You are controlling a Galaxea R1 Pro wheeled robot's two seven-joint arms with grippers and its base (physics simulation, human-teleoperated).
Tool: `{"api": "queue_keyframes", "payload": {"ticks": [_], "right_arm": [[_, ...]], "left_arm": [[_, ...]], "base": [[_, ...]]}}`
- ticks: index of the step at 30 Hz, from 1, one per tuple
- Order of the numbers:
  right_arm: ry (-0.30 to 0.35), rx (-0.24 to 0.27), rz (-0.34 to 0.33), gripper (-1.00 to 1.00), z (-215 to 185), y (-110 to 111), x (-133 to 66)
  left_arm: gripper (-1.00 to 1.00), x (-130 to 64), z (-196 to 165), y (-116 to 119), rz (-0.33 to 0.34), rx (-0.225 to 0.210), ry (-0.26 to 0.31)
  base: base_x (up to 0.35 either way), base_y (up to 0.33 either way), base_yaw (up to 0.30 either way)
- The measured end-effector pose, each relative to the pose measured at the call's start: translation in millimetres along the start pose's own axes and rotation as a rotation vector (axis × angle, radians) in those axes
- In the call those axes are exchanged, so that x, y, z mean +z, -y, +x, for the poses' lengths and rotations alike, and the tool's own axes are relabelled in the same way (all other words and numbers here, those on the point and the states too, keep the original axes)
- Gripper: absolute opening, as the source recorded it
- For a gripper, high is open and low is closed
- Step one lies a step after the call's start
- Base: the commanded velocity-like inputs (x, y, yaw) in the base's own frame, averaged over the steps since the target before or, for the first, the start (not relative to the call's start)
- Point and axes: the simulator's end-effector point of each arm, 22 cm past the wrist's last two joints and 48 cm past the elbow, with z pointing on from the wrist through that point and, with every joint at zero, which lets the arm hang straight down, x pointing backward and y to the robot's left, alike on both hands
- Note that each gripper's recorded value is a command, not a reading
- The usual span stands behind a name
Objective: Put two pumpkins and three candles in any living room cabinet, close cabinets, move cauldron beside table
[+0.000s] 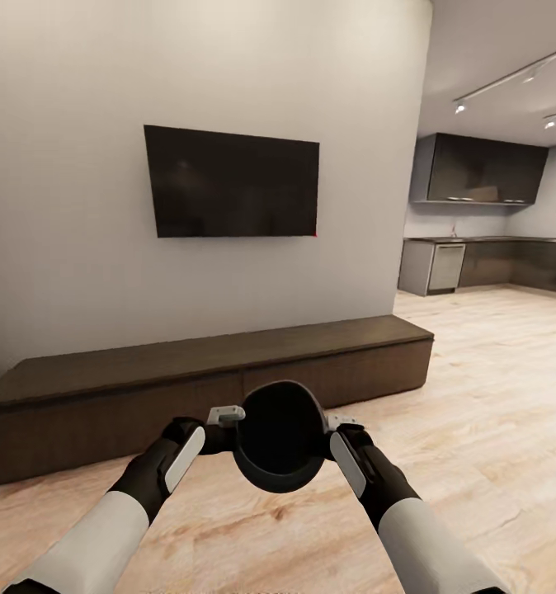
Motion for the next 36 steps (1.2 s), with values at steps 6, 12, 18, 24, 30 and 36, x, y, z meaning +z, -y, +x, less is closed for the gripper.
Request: {"api": "queue_keyframes", "payload": {"ticks": [6,12,18,24,30,36], "right_arm": [[0.0,0.0,0.0,-1.0,-0.1,-0.1,-0.1],[-0.001,0.0,0.0,-1.0,0.2,-0.1,-0.1],[-0.001,-0.001,0.0,-1.0,-0.1,-0.2,-0.2],[-0.001,-0.001,0.0,-1.0,-0.2,-0.2,-0.2],[-0.001,-0.001,0.0,-1.0,-0.3,-0.3,-0.2],[-0.001,-0.001,0.0,-1.0,-0.2,-0.2,-0.2]], "left_arm": [[-1.0,-0.1,-0.1,0.0,0.0,0.0,0.0],[-1.0,-0.1,0.1,-0.1,0.0,0.0,-0.001],[-1.0,-0.2,0.0,-0.1,0.0,0.0,-0.001],[-1.0,-0.2,-0.1,-0.1,0.0,-0.001,-0.001],[-1.0,-0.3,-0.2,-0.2,0.0,-0.001,0.0],[-1.0,-0.2,-0.1,-0.1,0.001,-0.001,-0.001]], "base": [[-0.018,0.0,0.291],[-0.003,0.0,0.291],[0.0,0.0,0.291],[0.0,0.0,0.291],[0.0,0.0,0.291],[0.0,0.0,0.291]]}}
